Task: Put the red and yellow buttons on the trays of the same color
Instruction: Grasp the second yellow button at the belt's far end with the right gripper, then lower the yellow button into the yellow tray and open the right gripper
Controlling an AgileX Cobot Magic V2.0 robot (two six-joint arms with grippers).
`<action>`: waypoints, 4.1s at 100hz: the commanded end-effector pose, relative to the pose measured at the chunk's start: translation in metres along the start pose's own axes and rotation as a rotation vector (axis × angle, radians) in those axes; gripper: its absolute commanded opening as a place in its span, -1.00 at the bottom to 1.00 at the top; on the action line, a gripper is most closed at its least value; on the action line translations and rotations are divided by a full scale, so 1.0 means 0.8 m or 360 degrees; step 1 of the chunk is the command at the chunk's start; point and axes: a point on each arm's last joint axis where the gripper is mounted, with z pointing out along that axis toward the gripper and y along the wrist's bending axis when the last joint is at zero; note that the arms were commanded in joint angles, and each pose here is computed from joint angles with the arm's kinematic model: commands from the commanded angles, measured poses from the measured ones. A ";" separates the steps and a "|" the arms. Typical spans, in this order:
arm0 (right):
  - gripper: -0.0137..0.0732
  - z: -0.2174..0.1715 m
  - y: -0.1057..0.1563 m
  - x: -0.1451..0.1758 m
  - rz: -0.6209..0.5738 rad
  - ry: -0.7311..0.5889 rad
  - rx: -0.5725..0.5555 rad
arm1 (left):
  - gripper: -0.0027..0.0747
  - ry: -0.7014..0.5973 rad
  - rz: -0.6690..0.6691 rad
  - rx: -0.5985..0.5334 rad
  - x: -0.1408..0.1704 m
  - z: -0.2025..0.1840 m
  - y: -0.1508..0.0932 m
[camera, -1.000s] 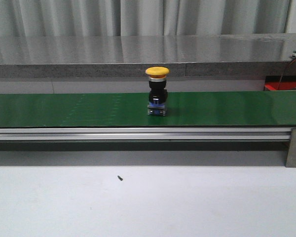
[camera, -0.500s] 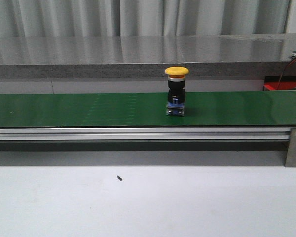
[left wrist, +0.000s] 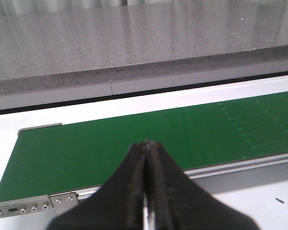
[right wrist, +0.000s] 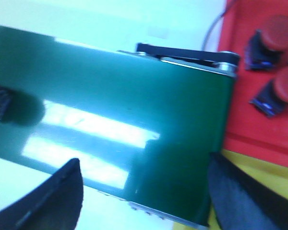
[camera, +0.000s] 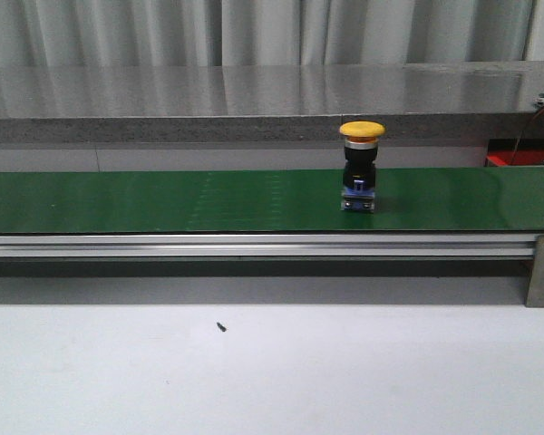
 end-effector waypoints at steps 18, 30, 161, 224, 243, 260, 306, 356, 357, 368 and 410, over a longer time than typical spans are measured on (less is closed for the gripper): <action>0.56 0.003 0.069 -0.023 -0.0253 -0.0120 -0.0136 | -0.98 -0.0163 -0.0018 -0.0012 -0.019 -0.003 0.001; 0.56 0.022 0.095 -0.022 -0.0334 -0.0060 -0.0216 | -0.98 -0.0163 -0.0018 -0.0012 -0.019 -0.003 0.001; -0.26 0.035 0.106 -0.019 -0.0398 0.0013 -0.0106 | -0.98 -0.0160 -0.0018 -0.0011 -0.019 -0.003 0.001; -0.26 -0.027 -0.029 0.127 0.0373 -0.0049 0.0308 | -0.98 -0.0160 -0.0018 -0.0011 -0.019 -0.003 0.001; -0.26 -0.010 -0.042 0.157 0.0500 -0.0081 0.0389 | -0.98 -0.0160 -0.0018 -0.0011 -0.019 -0.003 0.001; -0.26 -0.003 -0.045 0.164 0.0505 -0.0125 0.0435 | -0.98 -0.0160 -0.0018 -0.0011 -0.019 -0.003 0.001; -0.26 0.018 -0.049 0.188 0.0540 -0.0152 0.0508 | -0.98 -0.0160 -0.0021 -0.0010 -0.019 -0.003 0.001; -0.26 0.046 -0.057 0.197 0.0595 -0.0003 0.0466 | -0.98 -0.0161 -0.0027 -0.0008 -0.019 -0.003 0.001; -0.26 0.046 -0.057 0.197 0.0595 -0.0001 0.0464 | -0.98 -0.0161 -0.0027 -0.0008 -0.019 -0.003 0.001; -0.18 0.046 -0.056 0.198 0.0598 0.0021 0.0450 | -0.98 -0.0161 -0.0027 -0.0008 -0.019 -0.003 0.001; 0.45 0.038 -0.052 0.190 0.0595 0.0057 0.0397 | -0.98 -0.0161 -0.0027 -0.0008 -0.019 -0.003 0.001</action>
